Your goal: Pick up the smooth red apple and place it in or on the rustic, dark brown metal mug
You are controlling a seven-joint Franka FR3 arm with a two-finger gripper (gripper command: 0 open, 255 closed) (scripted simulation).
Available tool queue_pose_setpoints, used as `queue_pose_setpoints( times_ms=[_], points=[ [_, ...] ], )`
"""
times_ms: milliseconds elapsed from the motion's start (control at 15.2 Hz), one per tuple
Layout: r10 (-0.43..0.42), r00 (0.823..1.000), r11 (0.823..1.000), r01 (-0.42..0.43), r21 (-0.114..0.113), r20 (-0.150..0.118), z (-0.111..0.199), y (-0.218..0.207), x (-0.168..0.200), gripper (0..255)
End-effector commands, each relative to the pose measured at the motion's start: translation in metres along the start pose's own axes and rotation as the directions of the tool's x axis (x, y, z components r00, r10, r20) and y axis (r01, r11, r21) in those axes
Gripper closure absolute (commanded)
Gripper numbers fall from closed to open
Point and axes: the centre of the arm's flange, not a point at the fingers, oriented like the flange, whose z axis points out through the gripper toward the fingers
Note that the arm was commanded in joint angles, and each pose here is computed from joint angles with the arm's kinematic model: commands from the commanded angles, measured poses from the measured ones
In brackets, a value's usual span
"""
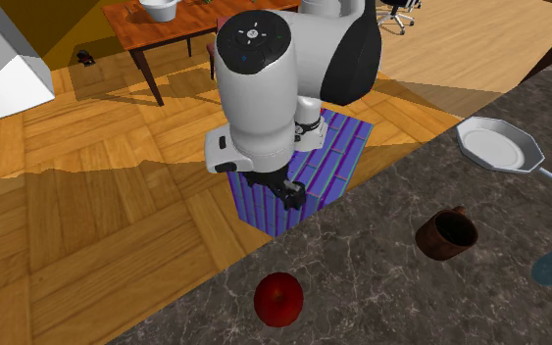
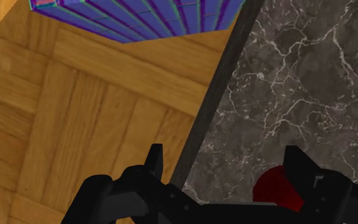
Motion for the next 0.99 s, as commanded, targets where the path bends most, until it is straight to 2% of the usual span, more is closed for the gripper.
queue_pose_setpoints(
  times_ms=[0, 792, 924],
  points=[
    [0.002, 1.0, 1.0, -0.002, 0.011, 0.001, 0.007, -0.015, 0.017, 0],
    [0.013, 1.0, 0.997, -0.013, 0.07, 0.004, 0.035, -0.104, 0.139, 0],
    [0.013, 1.0, 0.997, -0.013, 0.071, 0.004, 0.041, -0.105, 0.141, 0]
  ],
)
